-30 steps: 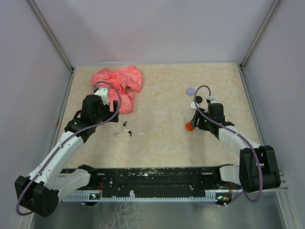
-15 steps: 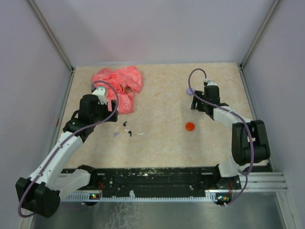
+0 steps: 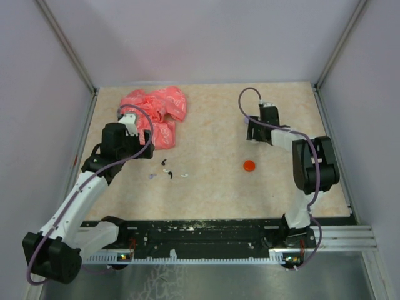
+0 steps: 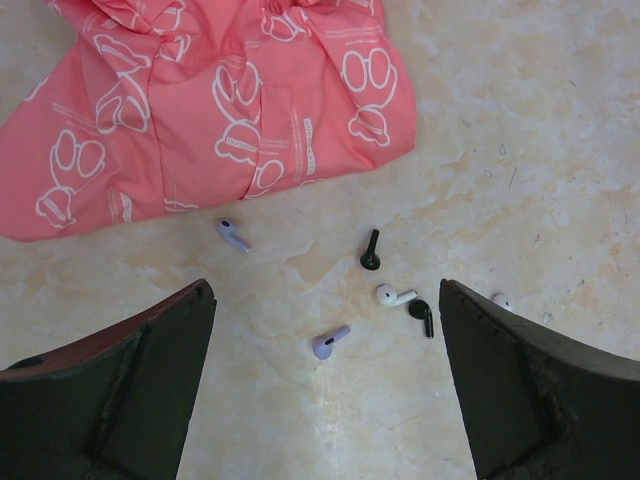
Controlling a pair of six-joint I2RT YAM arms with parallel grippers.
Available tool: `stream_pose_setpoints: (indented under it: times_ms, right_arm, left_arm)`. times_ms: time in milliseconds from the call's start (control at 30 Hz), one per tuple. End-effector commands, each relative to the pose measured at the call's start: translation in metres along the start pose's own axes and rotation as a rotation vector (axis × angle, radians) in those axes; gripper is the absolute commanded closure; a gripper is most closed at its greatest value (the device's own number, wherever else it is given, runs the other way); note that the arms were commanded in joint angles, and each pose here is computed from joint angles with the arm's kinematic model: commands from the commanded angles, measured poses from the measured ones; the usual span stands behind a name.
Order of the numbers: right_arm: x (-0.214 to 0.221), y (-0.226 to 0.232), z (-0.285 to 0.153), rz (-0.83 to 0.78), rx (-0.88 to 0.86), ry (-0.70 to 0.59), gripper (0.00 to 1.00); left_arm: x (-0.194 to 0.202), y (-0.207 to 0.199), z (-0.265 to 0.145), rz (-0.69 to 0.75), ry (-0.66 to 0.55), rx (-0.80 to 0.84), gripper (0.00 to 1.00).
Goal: Insert the wireless bluetooth earbuds into the charging case
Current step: Move the charging case to the center of the board.
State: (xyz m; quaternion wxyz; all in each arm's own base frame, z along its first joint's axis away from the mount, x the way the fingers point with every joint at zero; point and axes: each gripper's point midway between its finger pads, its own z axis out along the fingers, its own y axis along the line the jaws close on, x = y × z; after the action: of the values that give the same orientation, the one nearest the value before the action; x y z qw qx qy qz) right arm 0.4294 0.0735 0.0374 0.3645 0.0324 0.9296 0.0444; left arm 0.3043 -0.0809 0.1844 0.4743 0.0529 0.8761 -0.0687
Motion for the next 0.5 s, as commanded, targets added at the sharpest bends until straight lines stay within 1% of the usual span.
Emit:
stream_pose_setpoints:
  times_ms: [0,167,300,467]
  right_arm:
    - [-0.027,0.011,0.009,-0.055,-0.019,-0.043,0.33]
    - [-0.021,0.017,0.016,-0.091,-0.034,0.002,0.39]
    - [-0.012,0.027,0.016,-0.160,-0.035,0.029,0.41]
    - [0.003,0.061,0.007,-0.294,-0.115,0.052,0.46]
  left_arm:
    - [-0.003,-0.002,0.003,-0.014,-0.012,0.021,0.03]
    - [-0.002,-0.002,0.003,-0.018,-0.012,0.026,0.03]
    - [-0.002,-0.001,0.004,-0.021,-0.012,0.029,0.04]
    - [-0.001,-0.002,0.004,-0.021,-0.009,0.036,0.04]
